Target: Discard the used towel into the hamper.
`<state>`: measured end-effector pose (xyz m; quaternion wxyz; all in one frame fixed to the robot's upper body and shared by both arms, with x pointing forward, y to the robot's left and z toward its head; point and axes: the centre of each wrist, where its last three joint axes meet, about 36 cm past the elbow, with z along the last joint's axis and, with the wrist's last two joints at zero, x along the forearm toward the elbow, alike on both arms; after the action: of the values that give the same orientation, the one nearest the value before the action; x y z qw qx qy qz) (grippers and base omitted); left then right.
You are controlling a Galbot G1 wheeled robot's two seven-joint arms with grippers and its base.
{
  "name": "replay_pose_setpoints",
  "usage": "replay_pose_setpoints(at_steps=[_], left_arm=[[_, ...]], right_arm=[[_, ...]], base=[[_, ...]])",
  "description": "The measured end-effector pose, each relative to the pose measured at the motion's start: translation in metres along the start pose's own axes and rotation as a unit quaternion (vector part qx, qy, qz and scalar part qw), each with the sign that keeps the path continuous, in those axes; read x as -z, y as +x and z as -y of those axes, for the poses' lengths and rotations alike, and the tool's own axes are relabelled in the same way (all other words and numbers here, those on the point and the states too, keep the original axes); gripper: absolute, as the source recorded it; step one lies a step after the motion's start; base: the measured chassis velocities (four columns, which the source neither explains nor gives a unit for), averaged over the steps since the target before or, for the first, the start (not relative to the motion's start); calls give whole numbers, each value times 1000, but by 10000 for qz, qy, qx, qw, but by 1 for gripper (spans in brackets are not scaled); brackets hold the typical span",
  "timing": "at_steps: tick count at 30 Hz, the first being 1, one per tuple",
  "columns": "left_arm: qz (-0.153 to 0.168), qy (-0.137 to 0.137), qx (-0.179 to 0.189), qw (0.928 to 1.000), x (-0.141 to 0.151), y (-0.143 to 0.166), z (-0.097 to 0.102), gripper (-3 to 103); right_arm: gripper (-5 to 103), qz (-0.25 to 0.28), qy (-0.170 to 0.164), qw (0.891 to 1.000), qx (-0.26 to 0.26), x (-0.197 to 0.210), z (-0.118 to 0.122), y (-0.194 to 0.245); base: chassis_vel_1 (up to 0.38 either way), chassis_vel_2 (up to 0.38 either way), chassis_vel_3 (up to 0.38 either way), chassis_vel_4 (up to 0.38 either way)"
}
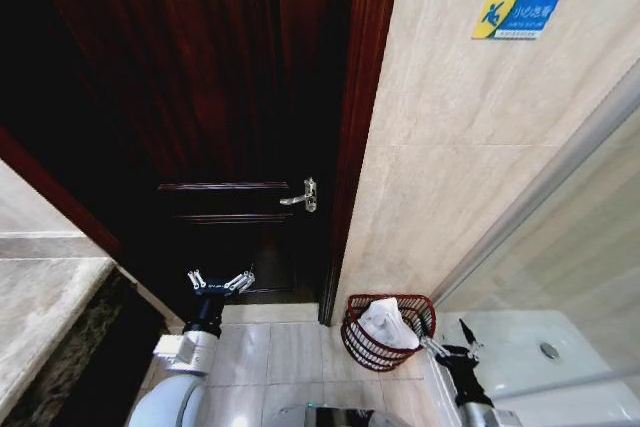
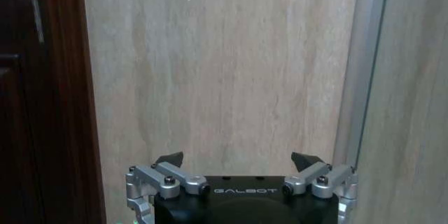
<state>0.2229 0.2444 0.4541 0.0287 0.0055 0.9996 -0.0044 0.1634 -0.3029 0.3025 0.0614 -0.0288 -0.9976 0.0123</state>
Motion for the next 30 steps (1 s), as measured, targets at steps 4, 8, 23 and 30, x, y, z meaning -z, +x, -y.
replay_pose_setpoints(at_steps=[4, 8, 23, 30], left_arm=[[0, 0, 0, 10000, 0, 0, 0, 100], [0, 0, 0, 10000, 0, 0, 0, 100], [0, 0, 0, 10000, 0, 0, 0, 100], [0, 0, 0, 10000, 0, 0, 0, 100]], right_arm=[[100, -73, -332, 9994, -88, -3, -1, -8], [100, -94, -734, 9970, -210, -5, 1, -26], [100, 262, -1190, 9925, -38, -4, 20, -108], [100, 178, -1065, 9941, -88, -13, 6, -87]], base=[[0, 0, 0, 0], [0, 0, 0, 0], [0, 0, 0, 0], [0, 0, 0, 0]])
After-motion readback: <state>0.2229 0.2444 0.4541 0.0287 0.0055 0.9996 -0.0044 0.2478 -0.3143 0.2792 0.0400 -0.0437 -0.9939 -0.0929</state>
